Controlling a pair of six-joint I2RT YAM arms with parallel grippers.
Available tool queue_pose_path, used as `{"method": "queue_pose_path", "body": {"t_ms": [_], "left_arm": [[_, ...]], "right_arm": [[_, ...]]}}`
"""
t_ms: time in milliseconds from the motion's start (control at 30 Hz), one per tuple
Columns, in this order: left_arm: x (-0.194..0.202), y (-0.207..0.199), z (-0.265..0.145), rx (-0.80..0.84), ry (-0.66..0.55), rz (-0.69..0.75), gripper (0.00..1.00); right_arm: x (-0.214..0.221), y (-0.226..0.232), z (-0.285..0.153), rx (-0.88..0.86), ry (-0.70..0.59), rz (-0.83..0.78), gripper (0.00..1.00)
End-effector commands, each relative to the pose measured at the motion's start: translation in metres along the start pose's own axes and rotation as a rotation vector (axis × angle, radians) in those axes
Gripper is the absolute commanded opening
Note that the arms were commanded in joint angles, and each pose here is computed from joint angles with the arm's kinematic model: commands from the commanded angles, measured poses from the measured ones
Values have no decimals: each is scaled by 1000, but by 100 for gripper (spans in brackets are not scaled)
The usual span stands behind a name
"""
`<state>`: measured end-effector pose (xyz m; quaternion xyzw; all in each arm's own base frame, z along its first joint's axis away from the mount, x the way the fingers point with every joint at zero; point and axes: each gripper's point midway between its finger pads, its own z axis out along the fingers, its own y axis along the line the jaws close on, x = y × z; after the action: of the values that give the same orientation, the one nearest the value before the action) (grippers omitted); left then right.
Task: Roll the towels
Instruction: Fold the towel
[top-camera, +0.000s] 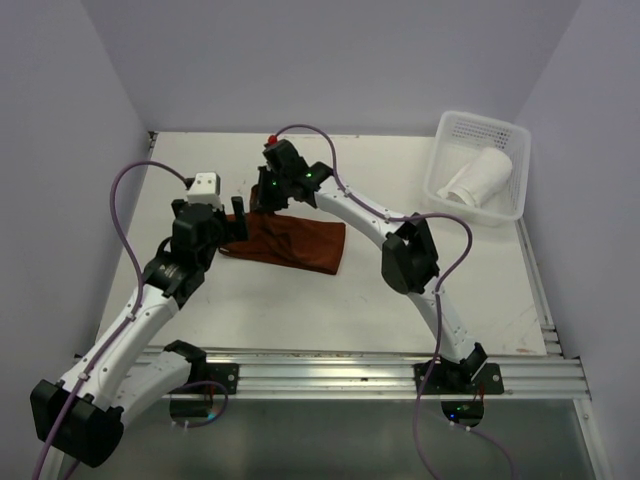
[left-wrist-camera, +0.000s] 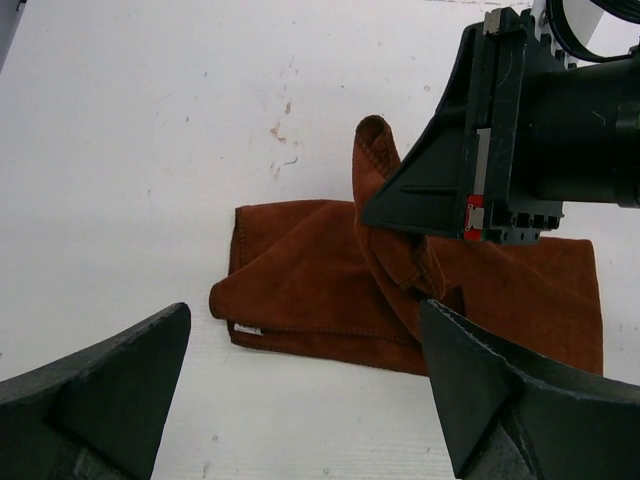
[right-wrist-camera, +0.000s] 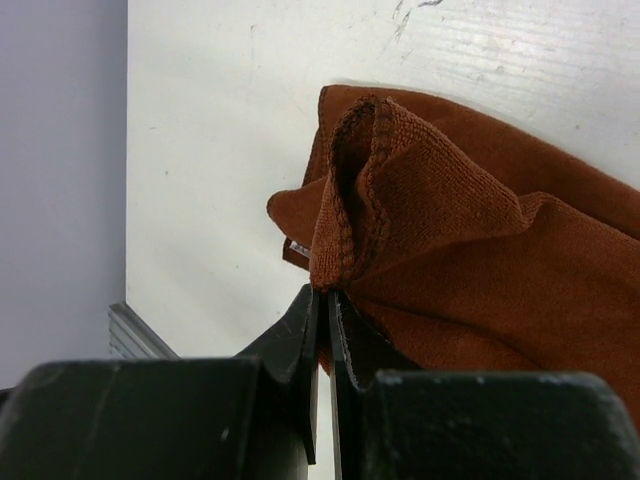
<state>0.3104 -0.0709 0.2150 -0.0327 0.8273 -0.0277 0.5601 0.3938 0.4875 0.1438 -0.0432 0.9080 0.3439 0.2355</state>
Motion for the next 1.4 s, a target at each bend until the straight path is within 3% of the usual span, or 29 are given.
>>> {"method": "queue_pose_path", "body": {"t_ms": [0,333,900,1000,1033,1133,1267,1367], "left_arm": [[-22,-2,-8,0,-59,-39,100],[-23,-1,-8,-2,-61,-40,100],[-22,-6,-9,16,-64,-28,99],[-22,-7,-10,22,-68,-27,100],[-22,-6,-10,20,-67,-27,100],[-22,-8,-11,25,-67,-26,100],[-22,-10,-11,30,-67,-21,100],[-22,-10,-11,30,-67,-19,100]], "right_arm": [[-41,49,-53,-80,-142,-12,0],[-46,70,-60,-137,-164,-10,0],[-26,62,16,-205,-102,47,0],[-21,61,26,-232,-91,49,7],[-17,64,29,-256,-74,52,15],[-14,68,38,-298,-68,63,22],[-16,70,43,-322,-77,70,42],[-19,75,42,-340,-88,68,49]]}}
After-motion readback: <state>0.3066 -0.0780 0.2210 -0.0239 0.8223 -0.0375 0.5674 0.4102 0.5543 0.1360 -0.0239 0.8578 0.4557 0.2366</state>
